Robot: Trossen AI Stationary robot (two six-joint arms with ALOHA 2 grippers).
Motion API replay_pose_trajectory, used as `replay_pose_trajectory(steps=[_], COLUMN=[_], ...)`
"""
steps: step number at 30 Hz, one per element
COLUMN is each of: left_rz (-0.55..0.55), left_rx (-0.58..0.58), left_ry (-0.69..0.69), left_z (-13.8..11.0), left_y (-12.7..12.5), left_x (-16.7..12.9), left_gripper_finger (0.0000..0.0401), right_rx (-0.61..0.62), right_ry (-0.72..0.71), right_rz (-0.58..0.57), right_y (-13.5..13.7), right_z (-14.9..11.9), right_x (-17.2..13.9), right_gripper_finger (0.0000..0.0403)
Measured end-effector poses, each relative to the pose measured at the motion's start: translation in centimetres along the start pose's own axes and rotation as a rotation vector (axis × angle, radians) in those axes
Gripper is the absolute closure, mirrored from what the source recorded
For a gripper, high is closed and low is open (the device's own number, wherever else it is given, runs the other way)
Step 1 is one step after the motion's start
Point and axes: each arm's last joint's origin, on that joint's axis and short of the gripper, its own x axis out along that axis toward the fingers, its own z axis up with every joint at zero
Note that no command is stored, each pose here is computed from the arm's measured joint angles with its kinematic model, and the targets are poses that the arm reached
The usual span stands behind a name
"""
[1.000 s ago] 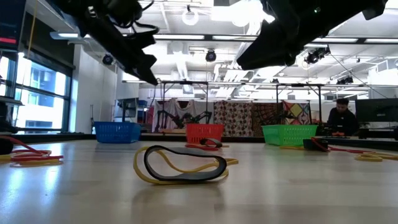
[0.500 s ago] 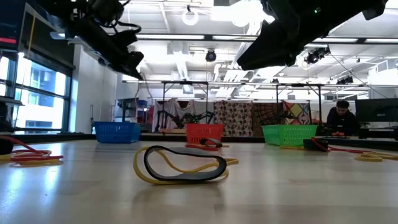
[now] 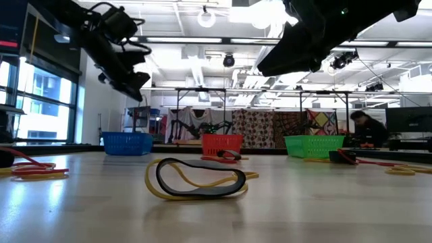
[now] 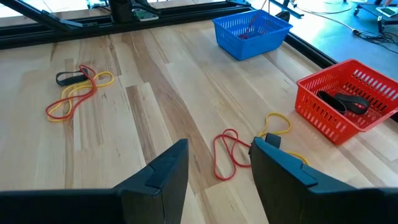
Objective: Sort rubber bands into baskets
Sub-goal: Put the red rubber band into the blue bin
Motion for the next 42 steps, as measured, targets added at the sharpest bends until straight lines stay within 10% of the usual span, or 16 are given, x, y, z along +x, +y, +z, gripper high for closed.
replay_pose_trajectory(steps=[42], left_rz=[-0.146], left_rx=[0.083], left_ry=[0.535], left_z=[-2.7], left_y=[1.3], left_x=[7.8], left_gripper_finger=[0.0401], right_rx=[-0.011], right_ry=[0.004], right_rz=[-0.002], right_y=[0.0], right_z=[-0.1], right_x=[0.0], right_gripper_finger=[0.0242])
